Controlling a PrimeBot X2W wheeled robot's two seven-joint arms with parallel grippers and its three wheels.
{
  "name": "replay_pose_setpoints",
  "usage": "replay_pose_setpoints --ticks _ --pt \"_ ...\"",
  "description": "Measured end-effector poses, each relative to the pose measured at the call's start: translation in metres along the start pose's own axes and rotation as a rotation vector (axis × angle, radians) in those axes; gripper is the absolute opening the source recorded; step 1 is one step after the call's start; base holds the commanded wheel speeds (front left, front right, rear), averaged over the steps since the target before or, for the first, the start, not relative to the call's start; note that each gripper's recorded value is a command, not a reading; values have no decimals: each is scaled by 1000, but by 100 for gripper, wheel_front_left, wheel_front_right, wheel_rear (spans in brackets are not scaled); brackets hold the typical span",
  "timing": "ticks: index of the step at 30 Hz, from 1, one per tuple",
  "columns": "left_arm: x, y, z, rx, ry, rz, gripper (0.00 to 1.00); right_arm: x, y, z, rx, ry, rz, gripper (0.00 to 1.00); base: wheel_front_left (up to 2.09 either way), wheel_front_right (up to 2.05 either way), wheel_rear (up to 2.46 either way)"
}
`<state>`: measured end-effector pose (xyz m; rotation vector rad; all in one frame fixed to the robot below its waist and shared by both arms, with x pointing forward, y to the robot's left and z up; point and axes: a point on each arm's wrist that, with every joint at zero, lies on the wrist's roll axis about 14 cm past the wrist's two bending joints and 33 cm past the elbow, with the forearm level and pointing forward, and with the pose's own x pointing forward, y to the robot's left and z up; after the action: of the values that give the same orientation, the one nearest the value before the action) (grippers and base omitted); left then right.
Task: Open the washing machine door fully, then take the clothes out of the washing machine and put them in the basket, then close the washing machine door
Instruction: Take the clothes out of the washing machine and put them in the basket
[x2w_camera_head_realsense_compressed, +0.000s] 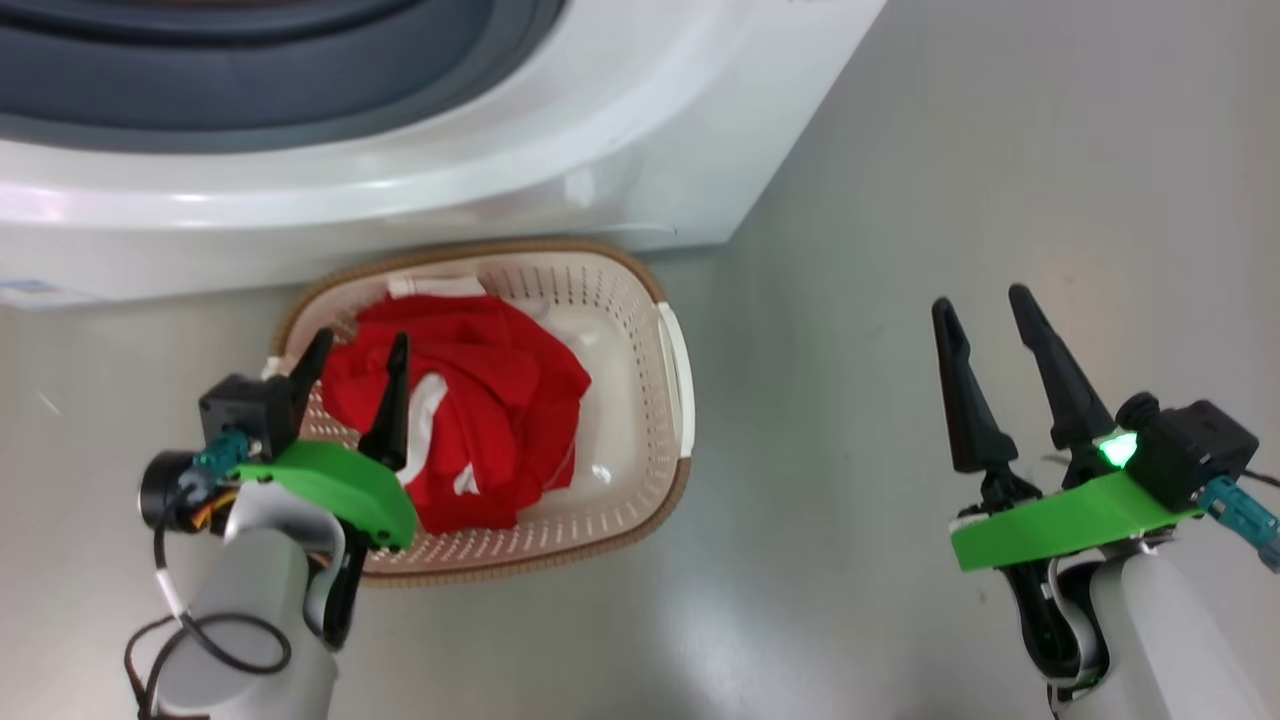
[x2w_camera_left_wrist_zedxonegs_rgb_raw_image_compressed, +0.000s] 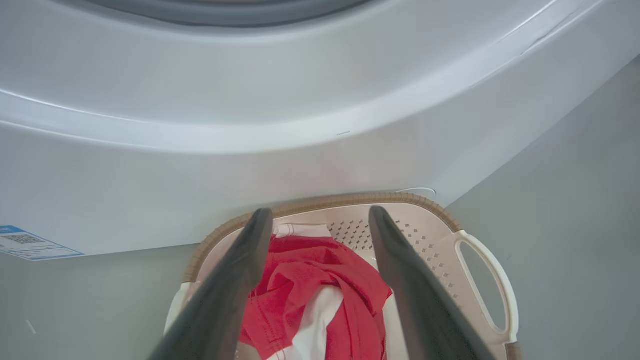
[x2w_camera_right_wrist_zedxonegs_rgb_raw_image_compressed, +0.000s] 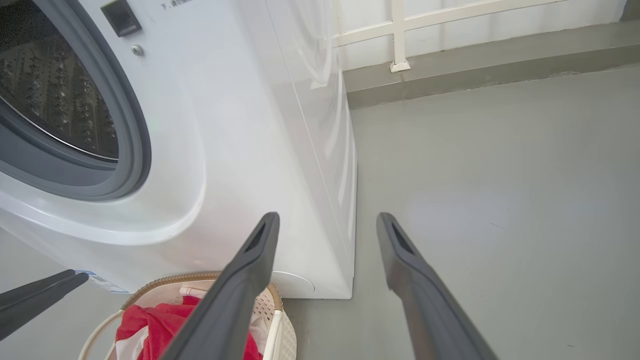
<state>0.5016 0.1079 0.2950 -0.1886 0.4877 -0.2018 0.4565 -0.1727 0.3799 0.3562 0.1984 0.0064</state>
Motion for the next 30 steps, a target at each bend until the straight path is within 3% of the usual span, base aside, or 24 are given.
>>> replay_pose_setpoints --ticks 16,30 --pt "-82 4 81 38 -272 48 100 -51 15 27 -20 -44 22 100 0 0 0" --pt "-156 8 122 86 -455 99 100 -90 25 44 -30 -92 52 100 0 0 0"
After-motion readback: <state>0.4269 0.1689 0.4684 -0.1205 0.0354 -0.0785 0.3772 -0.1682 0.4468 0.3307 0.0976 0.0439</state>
